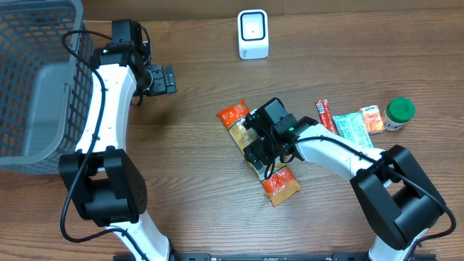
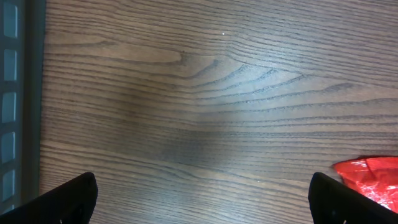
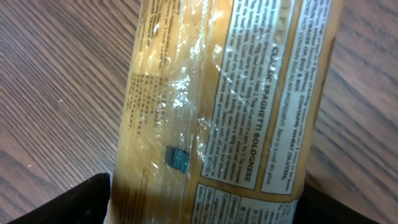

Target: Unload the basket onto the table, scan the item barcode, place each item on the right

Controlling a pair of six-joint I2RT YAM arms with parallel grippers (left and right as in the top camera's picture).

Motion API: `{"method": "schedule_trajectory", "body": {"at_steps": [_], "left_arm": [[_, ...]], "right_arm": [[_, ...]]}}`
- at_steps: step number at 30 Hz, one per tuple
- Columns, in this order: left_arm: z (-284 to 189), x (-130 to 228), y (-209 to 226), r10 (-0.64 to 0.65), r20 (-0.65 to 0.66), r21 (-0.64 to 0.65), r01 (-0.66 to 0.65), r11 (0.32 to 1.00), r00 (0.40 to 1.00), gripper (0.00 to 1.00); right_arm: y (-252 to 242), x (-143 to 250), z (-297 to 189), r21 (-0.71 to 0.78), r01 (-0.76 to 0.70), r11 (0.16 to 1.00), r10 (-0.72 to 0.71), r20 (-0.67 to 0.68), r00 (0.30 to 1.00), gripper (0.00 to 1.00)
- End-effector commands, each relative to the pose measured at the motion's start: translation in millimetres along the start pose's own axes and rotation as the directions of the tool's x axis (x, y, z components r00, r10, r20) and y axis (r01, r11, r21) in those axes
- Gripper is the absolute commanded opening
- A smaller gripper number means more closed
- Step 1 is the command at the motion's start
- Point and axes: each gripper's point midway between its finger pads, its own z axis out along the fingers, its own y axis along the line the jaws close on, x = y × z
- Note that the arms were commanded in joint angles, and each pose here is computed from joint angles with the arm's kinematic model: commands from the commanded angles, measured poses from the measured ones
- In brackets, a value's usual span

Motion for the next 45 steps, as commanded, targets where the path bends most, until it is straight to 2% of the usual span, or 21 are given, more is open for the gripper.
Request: {"method": "schedule_trajectory", "body": {"at_steps": [1,10,18,21,26,37,45], "left_arm": [[-1.6,0.4,1.5,0.012,0.003,-0.009,-0.012,1.0,1.0,1.0],[-1.6,0.3,1.5,0.012,0.004,-0.009,-0.012,1.0,1.0,1.0],[-1.6,0.4,1.5,0.012,0.003,-0.009,-0.012,1.0,1.0,1.0],[-1.6,0.3,1.5,0.012,0.004,-0.009,-0.012,1.0,1.0,1.0],[-1.6,0.3,1.5,0.012,0.004,-0.009,-0.012,1.0,1.0,1.0],[-1.6,0.4,1.5,0.012,0.003,-0.009,-0.012,1.0,1.0,1.0],[-1.6,0.3,1.5,0.012,0.004,-0.009,-0.012,1.0,1.0,1.0]], "right_arm": [[6.8,-8.8,-3.2,-0.021,0.021,1.0,-0.02,0.041,0.999,0.89],[-1.9,-26.3,-11.3,0.04,0.024,0.999,-0.027,0.074,0.997,0.93],[12.7,-81.8,-86.0,0.046,0.003,0.999,-0.005,0.055,0.998,0.96],[15.6,-89.3,-101.1,0.045,-0.035,0.998,0.032,0.059,0.998,0.96],[8.0,-68.9,-89.0,0.079,-0.073,0.994,0.076,-0.034,0.997,0.96],[2.5,-16.4,-21.5,0.087,-0.058,0.995,0.08,-0.281,0.956,0.94],[4.4,-1.4,-8.5,0.068,-0.067,0.995,0.085,-0.313,0.946,0.86]]}}
